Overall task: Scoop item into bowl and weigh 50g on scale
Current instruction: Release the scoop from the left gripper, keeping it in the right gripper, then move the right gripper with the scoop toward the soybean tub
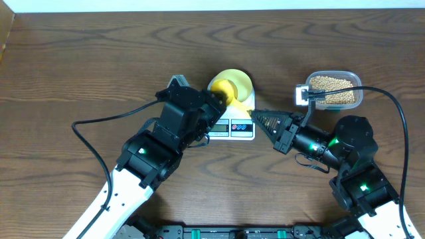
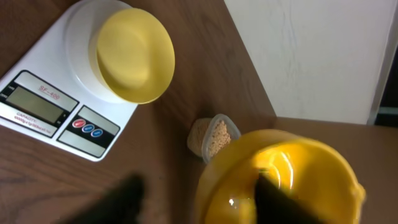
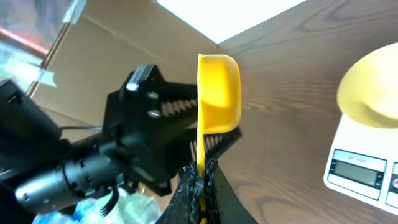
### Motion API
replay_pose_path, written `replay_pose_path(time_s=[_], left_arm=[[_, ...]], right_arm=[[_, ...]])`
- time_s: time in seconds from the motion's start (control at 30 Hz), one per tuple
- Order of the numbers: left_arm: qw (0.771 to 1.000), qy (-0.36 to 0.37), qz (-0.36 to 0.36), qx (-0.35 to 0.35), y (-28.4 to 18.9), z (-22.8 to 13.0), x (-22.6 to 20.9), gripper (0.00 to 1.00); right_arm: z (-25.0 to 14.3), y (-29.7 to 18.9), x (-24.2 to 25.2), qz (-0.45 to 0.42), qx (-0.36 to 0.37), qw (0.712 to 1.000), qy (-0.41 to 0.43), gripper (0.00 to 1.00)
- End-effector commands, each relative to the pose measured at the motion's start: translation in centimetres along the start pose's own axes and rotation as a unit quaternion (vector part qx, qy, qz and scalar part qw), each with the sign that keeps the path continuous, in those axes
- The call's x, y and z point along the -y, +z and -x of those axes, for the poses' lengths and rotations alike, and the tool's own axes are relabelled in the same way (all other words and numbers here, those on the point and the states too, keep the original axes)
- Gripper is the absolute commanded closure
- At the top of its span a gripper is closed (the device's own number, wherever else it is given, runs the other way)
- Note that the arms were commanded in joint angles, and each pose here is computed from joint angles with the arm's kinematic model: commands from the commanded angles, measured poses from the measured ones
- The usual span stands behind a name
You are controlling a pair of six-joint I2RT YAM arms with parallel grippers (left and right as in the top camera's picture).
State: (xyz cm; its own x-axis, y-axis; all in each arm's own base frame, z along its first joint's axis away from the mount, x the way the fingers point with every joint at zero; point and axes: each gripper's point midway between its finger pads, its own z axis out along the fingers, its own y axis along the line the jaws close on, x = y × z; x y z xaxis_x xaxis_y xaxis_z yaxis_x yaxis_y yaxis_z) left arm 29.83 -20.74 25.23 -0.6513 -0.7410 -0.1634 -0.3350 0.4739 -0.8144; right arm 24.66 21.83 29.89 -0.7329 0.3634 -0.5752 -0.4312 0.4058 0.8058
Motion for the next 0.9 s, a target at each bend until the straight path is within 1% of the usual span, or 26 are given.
replay_pose_path(time_s=[0.0,0.03,0.1,0.2,0.27,0.37,0.5,0.57,0.67,0.87], left_arm=[[1.000,0.017,-0.004,-0.003,-0.3,-0.1,0.1,0.27],[1.000,0.028,-0.004,-0.003,-0.3,-0.1,0.1,0.25],[0.998,0.059,-0.004,-0.002,-0.3,-0.1,0.1,0.18],[0.993,0.117,-0.004,-0.002,-0.3,-0.1,0.1,0.14],[0.987,0.162,-0.005,-0.002,-0.3,-0.1,0.1,0.09],[0.971,0.241,0.006,0.002,-0.3,0.0,-0.3,0.09],[0.943,0.324,0.078,0.008,-0.3,0.9,-3.4,0.09],[0.934,0.338,0.111,-0.002,0.0,0.9,-4.9,0.08],[0.928,0.339,0.154,-0.023,1.2,0.6,-7.1,0.08],[0.910,0.339,0.231,-0.065,4.9,-0.1,-11.3,0.07]], right_arm=[[1.7,-0.2,0.3,-0.023,0.039,0.999,-0.015,0.99],[2.0,-0.3,0.5,-0.030,0.046,0.998,-0.020,0.98],[2.7,-0.4,1.2,-0.049,0.065,0.996,-0.028,0.98],[4.2,-1.0,2.3,-0.082,0.098,0.991,-0.032,0.99],[5.3,-1.7,2.7,-0.106,0.111,0.987,-0.040,0.98],[7.1,-3.5,3.3,-0.157,0.122,0.979,-0.050,0.99],[9.4,-7.0,3.7,-0.229,0.134,0.963,-0.057,0.98],[10.1,-8.6,3.8,-0.257,0.137,0.955,-0.055,0.99],[10.2,-10.3,4.4,-0.289,0.134,0.947,-0.047,0.98],[8.6,-11.4,6.2,-0.325,0.106,0.940,-0.015,0.99]])
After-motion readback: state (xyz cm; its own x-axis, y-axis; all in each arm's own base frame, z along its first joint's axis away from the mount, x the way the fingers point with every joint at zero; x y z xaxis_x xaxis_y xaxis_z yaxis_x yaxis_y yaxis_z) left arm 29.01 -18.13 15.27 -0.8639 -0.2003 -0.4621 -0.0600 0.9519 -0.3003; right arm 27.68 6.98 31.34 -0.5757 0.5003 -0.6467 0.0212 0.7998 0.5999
